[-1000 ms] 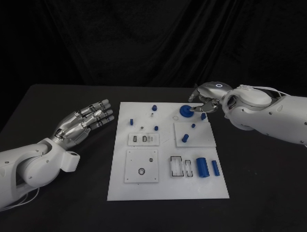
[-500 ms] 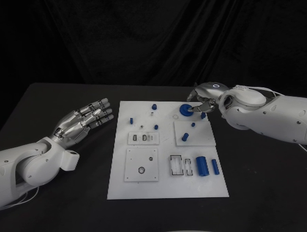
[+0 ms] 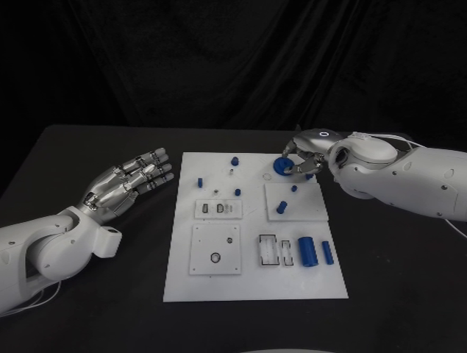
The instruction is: Assemble the parts on the task board
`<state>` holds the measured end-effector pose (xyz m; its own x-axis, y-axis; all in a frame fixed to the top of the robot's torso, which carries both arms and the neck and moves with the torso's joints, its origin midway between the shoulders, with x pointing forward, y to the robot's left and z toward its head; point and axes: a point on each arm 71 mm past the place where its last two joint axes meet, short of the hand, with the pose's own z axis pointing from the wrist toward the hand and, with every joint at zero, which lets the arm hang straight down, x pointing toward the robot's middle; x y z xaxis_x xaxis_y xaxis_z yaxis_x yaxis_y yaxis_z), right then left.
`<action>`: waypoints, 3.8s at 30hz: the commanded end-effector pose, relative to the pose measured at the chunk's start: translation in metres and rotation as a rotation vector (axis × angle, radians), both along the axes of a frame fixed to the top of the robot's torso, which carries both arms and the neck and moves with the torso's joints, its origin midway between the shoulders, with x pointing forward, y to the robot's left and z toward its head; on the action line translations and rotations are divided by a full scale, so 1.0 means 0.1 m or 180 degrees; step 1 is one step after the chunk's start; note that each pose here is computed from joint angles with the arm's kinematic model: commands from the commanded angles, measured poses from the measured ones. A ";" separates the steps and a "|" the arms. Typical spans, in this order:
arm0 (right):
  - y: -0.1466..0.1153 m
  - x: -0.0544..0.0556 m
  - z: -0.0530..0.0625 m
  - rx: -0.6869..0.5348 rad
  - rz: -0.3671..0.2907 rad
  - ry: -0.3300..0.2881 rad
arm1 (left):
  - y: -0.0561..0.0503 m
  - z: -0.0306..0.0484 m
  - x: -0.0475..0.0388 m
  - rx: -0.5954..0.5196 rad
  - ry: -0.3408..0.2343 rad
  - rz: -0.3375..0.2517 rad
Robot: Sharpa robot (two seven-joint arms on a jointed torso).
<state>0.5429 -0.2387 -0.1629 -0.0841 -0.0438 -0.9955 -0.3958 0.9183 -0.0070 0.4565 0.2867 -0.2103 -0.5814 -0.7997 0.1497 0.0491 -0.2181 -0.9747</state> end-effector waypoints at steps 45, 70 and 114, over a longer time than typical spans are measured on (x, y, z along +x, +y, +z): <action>0.46 -0.25 0.26 0.0199 0.0488 -0.0229 | 0.03 0.129 -0.019 -0.0413 -0.0486 0.0034; 1.36 -0.17 0.13 0.0141 0.0992 -0.0123 | -0.05 0.115 0.019 -0.0428 -0.0477 -0.0023; 1.29 -0.05 0.04 -0.0017 0.0802 0.0030 | -0.04 0.101 0.033 -0.0412 -0.0462 -0.0020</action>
